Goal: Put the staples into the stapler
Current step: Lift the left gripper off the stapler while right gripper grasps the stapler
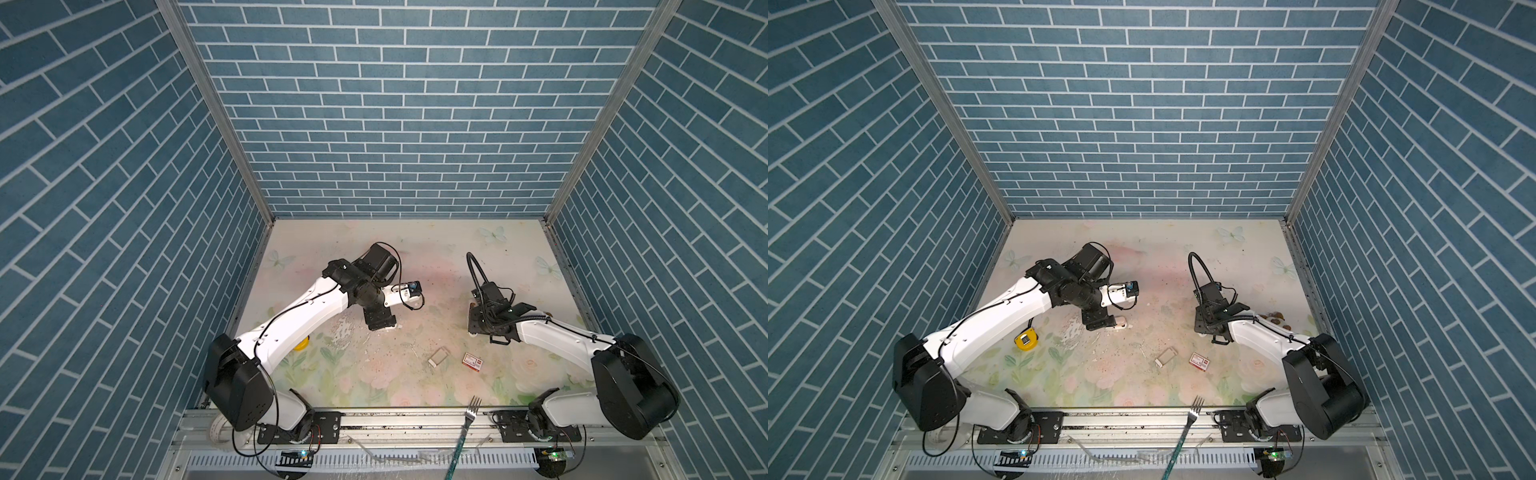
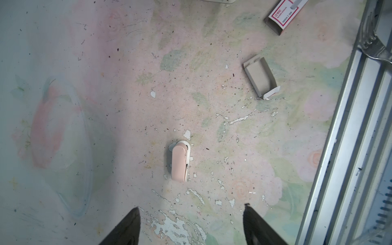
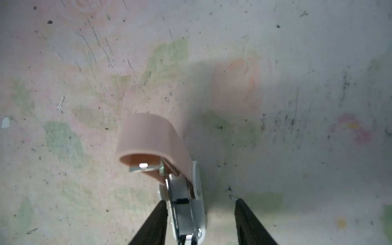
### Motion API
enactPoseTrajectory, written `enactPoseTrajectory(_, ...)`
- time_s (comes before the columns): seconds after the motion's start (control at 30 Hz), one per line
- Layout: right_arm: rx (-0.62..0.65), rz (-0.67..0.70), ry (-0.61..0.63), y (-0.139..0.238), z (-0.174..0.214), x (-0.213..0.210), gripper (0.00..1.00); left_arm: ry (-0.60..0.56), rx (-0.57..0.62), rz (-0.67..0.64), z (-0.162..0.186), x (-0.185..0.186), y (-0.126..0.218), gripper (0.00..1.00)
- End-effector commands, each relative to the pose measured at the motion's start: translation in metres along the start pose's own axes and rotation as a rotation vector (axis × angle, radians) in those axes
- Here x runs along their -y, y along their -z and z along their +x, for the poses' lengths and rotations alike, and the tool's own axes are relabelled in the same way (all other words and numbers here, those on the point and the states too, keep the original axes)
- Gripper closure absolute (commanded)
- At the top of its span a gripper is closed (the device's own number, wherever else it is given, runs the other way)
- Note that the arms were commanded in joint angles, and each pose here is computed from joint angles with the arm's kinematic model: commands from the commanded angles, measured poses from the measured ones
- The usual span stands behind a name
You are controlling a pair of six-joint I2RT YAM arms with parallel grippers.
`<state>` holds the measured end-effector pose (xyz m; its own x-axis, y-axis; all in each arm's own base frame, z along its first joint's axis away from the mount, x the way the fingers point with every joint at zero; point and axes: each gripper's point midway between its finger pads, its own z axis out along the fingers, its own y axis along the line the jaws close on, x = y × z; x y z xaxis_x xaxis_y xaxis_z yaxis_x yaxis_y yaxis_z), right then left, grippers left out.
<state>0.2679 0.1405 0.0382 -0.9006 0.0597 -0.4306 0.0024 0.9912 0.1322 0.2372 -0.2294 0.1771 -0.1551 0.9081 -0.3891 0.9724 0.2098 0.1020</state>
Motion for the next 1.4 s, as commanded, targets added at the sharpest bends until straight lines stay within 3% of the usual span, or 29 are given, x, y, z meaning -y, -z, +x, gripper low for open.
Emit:
enactPoseTrajectory(0.0, 0.028, -0.053, 0.042, 0.001, -0.011, -0.012, 0.47, 0.024, -0.011, 0.048, 0.008, 0.011, 0.002, 0.22)
enactPoseTrajectory(0.43, -0.035, -0.052, 0.066, -0.015, -0.002, -0.013, 0.51, 0.044, -0.01, 0.053, 0.01, 0.011, -0.004, 0.23)
enactPoseTrajectory(0.73, -0.045, -0.098, 0.127, -0.021, -0.005, -0.025, 0.69, 0.056, -0.01, 0.042, 0.014, 0.009, -0.003, 0.23)
enactPoseTrajectory(0.87, -0.062, -0.126, 0.157, -0.025, -0.004, -0.031, 0.73, 0.068, -0.007, 0.03, 0.017, 0.006, -0.005, 0.24)
enactPoseTrajectory(1.37, -0.085, -0.182, 0.42, -0.024, 0.01, -0.079, 0.71, 0.117, 0.007, 0.005, 0.023, -0.005, -0.004, 0.24)
